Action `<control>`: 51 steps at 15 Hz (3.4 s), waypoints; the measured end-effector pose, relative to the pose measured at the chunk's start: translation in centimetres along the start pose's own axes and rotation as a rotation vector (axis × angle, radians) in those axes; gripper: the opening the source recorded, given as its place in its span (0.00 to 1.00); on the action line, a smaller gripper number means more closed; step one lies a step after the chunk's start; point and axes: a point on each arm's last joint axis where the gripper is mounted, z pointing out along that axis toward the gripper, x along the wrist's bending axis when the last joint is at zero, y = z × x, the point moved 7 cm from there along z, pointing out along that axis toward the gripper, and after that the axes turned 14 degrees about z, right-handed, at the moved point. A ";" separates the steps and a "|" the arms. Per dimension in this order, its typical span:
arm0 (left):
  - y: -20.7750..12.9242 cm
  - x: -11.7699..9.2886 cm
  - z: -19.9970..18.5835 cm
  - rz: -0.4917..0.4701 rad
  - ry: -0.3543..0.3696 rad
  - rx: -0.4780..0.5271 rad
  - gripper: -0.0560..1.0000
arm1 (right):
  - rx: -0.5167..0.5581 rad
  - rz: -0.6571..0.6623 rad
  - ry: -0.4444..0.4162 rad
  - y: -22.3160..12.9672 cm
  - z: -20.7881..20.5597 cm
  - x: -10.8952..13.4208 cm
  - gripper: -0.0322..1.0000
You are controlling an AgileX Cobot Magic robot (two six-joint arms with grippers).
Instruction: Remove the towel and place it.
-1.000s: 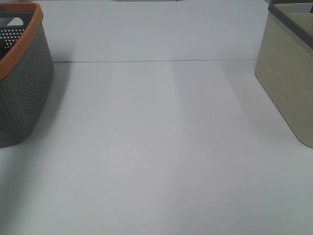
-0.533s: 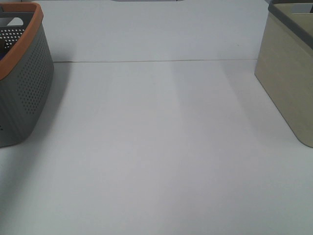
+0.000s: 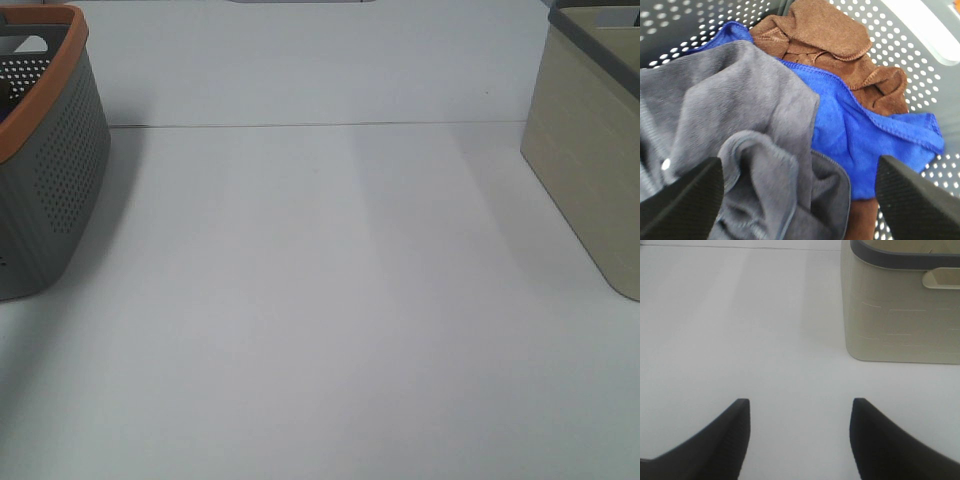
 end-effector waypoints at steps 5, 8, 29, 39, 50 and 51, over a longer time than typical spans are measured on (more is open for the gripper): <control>-0.9 -1.0 3.7 -0.032 0.005 0.038 0.79 | 0.000 0.000 0.000 0.0 0.0 0.0 0.61; -1.0 -1.3 3.8 -0.122 -0.008 0.039 0.64 | 0.000 0.000 0.000 0.0 0.0 0.0 0.61; 13.1 -5.1 -23.6 0.028 -0.597 -0.679 0.05 | 0.000 0.000 0.000 0.0 0.0 0.0 0.61; 13.4 -11.8 -39.4 0.049 -1.060 -0.962 0.05 | 0.000 0.000 0.000 0.0 0.0 0.0 0.61; -0.9 -25.9 -33.1 0.396 -1.065 -0.659 0.05 | 0.001 0.001 0.002 0.0 0.0 0.0 0.61; -2.3 -26.5 -32.2 0.441 -1.038 -0.636 0.05 | 0.001 0.002 0.004 0.0 0.0 0.1 0.61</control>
